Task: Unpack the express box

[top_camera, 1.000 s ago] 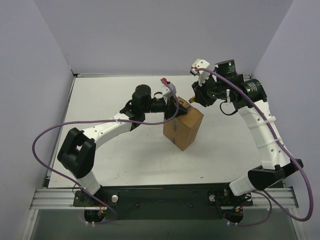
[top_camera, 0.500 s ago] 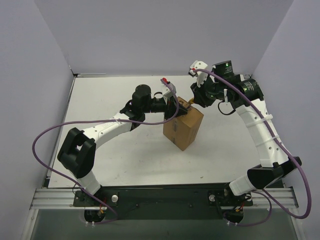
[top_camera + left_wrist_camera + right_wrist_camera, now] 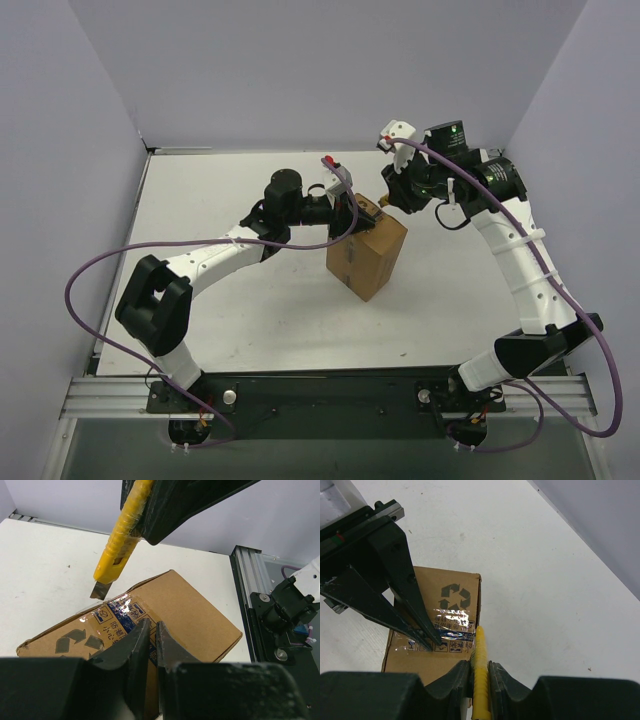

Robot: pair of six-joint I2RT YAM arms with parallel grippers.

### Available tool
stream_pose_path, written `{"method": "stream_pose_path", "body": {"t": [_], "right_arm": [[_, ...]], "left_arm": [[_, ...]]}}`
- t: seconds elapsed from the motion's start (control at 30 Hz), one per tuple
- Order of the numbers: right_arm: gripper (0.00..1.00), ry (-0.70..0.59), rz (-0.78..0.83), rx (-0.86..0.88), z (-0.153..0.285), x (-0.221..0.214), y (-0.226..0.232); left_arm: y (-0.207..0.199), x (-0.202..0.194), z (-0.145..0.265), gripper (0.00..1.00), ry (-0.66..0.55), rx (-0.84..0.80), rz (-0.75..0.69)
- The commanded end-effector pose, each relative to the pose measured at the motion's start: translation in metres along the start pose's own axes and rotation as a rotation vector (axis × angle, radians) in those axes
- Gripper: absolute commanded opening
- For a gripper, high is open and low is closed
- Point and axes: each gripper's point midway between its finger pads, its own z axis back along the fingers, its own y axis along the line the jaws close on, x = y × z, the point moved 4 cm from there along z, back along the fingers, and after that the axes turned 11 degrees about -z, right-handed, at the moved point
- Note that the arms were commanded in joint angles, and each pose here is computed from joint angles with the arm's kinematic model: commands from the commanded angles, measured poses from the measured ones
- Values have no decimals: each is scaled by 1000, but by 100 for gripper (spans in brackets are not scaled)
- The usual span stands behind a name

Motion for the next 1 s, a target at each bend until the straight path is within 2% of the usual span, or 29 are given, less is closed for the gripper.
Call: {"method": "stream_pose_path", "body": {"t": [0.0,0.77,0.97], "right_arm": [[0,-25,-3,-8,2,4,-2],[0,128,-5,34,-3,-22,8],[0,178,-53,30,-12,-26,12]], "left_arm": [[-2,-75,6,20,206,19,205],[-1,-78,6,19,207,26,217],[-2,-80,7,19,211,32,221]]}}
